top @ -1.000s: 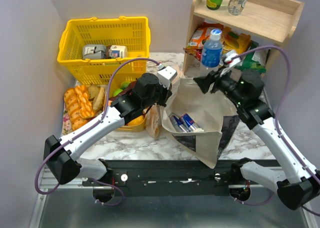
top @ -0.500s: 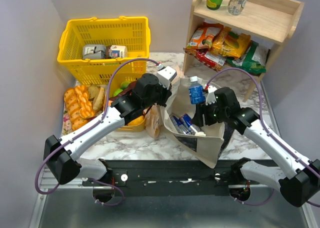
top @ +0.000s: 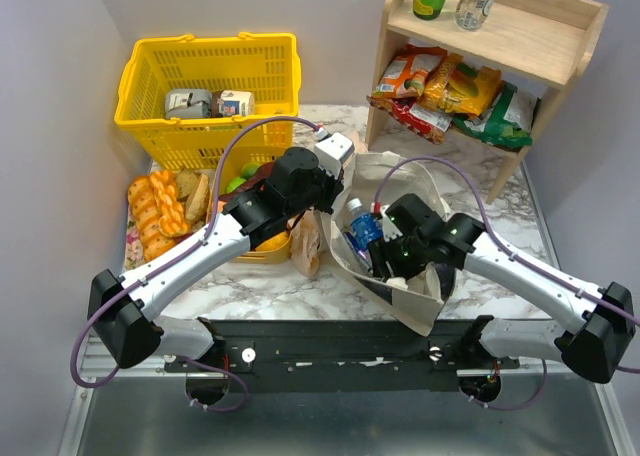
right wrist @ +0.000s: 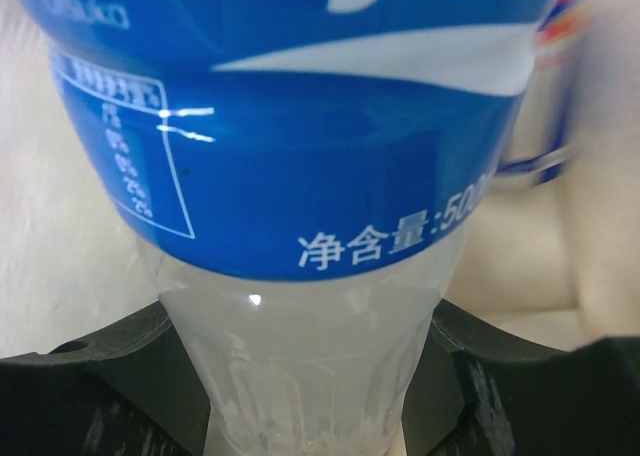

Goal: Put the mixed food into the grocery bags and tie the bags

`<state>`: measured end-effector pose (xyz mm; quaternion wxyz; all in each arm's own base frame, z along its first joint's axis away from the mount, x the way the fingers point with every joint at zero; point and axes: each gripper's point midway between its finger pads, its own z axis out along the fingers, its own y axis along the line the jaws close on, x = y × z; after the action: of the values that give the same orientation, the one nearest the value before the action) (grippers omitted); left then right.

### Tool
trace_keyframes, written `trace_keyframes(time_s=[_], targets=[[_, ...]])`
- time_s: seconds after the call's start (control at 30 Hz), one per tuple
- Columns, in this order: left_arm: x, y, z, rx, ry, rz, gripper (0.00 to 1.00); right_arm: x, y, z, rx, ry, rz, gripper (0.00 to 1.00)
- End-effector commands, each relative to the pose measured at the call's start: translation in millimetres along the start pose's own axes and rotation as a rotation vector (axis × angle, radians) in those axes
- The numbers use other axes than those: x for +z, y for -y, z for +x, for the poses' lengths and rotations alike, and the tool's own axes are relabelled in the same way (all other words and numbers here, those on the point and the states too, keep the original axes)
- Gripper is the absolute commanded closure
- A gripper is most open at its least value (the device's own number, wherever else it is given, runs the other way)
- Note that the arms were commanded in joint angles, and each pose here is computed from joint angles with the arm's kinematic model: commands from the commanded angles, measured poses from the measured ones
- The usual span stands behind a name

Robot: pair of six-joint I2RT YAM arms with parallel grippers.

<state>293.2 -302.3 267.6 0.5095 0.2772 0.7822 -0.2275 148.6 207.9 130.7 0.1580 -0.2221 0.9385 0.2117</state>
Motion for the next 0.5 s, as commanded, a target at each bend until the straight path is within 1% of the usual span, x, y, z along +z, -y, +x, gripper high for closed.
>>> trace_keyframes(time_s=[0.0, 0.07, 0.1, 0.27, 0.33, 0.4, 0.47], targets=[[-0.9, -5.0, 25.3, 0.016, -0.087, -0.029, 1.00, -13.6, -21.6, 1.5, -0.081, -0.040, 0.003, 0.99], [-1.8, -4.9, 24.3, 0.015, -0.084, -0.029, 1.00, -5.2, -18.3, 10.7, -0.072, -0.101, 0.014, 0.99], [-1.8, -5.2, 24.3, 0.015, -0.084, -0.030, 1.00, 4.3, -14.1, 17.9, -0.058, -0.151, 0.032, 0.99], [-5.0, -8.0, 20.9, 0.022, -0.072, -0.044, 1.00, 21.7, -3.8, 33.8, 0.005, -0.230, 0.085, 0.99], [-5.2, -8.1, 20.6, 0.024, -0.072, -0.044, 1.00, 21.0, 9.5, 38.2, 0.008, -0.255, 0.159, 0.99], [-5.2, -7.5, 20.6, 0.022, -0.072, -0.041, 1.00, 21.0, 21.8, 43.8, 0.011, -0.285, 0.231, 0.96], [-5.3, -7.5, 19.9, 0.021, -0.071, -0.039, 1.00, 20.9, 21.8, 42.1, 0.016, -0.279, 0.233, 0.85]])
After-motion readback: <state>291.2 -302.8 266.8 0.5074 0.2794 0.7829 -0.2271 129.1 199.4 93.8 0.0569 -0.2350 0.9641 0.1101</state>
